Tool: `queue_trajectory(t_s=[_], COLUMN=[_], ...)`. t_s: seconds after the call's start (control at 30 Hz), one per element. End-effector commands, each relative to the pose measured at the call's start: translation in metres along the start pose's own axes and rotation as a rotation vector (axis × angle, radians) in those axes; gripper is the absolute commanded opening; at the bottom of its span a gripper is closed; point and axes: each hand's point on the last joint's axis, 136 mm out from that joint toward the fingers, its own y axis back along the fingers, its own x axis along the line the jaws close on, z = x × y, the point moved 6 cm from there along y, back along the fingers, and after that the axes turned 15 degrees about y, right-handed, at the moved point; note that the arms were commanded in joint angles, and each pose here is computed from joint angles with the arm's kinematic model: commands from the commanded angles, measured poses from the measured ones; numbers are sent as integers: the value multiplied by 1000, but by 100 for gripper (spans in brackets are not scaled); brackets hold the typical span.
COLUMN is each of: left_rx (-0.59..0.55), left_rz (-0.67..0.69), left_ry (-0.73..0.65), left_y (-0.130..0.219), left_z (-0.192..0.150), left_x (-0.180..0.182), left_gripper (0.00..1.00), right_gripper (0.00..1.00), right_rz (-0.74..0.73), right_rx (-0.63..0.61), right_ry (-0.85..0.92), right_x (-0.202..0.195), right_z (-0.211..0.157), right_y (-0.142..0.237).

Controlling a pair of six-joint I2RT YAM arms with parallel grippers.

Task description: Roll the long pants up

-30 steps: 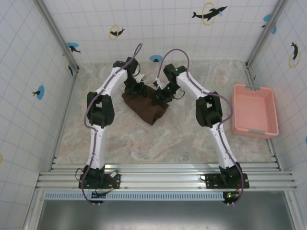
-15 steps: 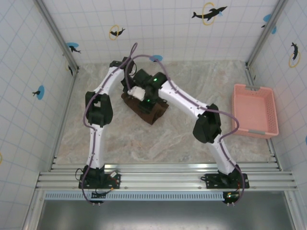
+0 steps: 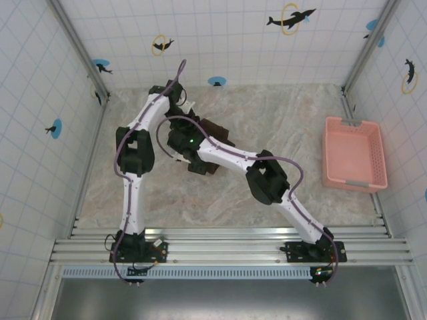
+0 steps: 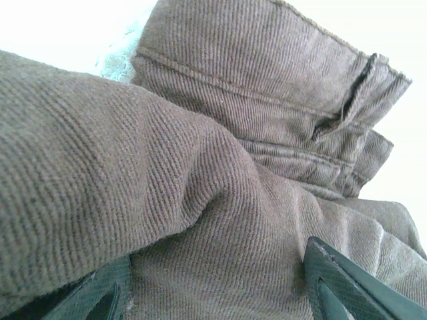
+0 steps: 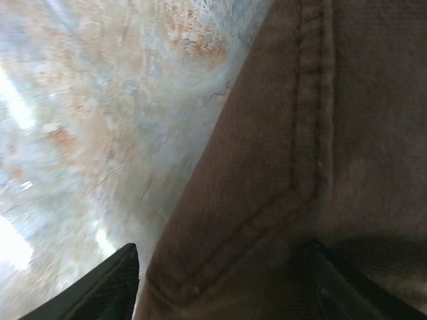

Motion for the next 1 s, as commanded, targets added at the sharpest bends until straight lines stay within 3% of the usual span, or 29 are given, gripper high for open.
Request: queue_trajectory(t_s=[0.0, 0.17, 0.37, 0.4, 0.43, 0.47, 0.5, 0.77, 0.83, 0.97], left_rx=[163, 172, 188, 188, 189, 189, 189, 193, 194, 185], left_rz=[120, 107, 129, 129, 128, 127, 125, 129, 122, 118], left_ry=[137, 154, 146, 143, 146, 146, 148, 146, 149, 138], left_y=[-56, -51, -50, -51, -51, -52, -53, -54, -54, -48], left_z=[-20, -27, -34, -34, -33, -33, -32, -32, -32, -33], left_x=[56, 61, 68, 67, 68, 68, 68, 71, 70, 67], left_gripper=[70, 70, 70, 70, 70, 70, 70, 70, 70, 71], right_gripper=[67, 67, 67, 74, 90, 90, 100, 95, 85, 74], right_rz=[-116, -201, -227, -218, -223, -196, -195, -78, -26, 6], right_rx=[90, 178, 152, 141, 140, 126, 127, 74, 48, 30], right_ry=[27, 19, -22, -30, -47, -50, -60, -132, -138, -154], right_x=[-7, -20, -48, -52, -57, -59, -62, -76, -75, -76], right_z=[1, -7, -13, -14, -16, -17, -20, -37, -39, -42], right_y=[-33, -58, -58, -59, -61, -66, -69, -103, -112, -116])
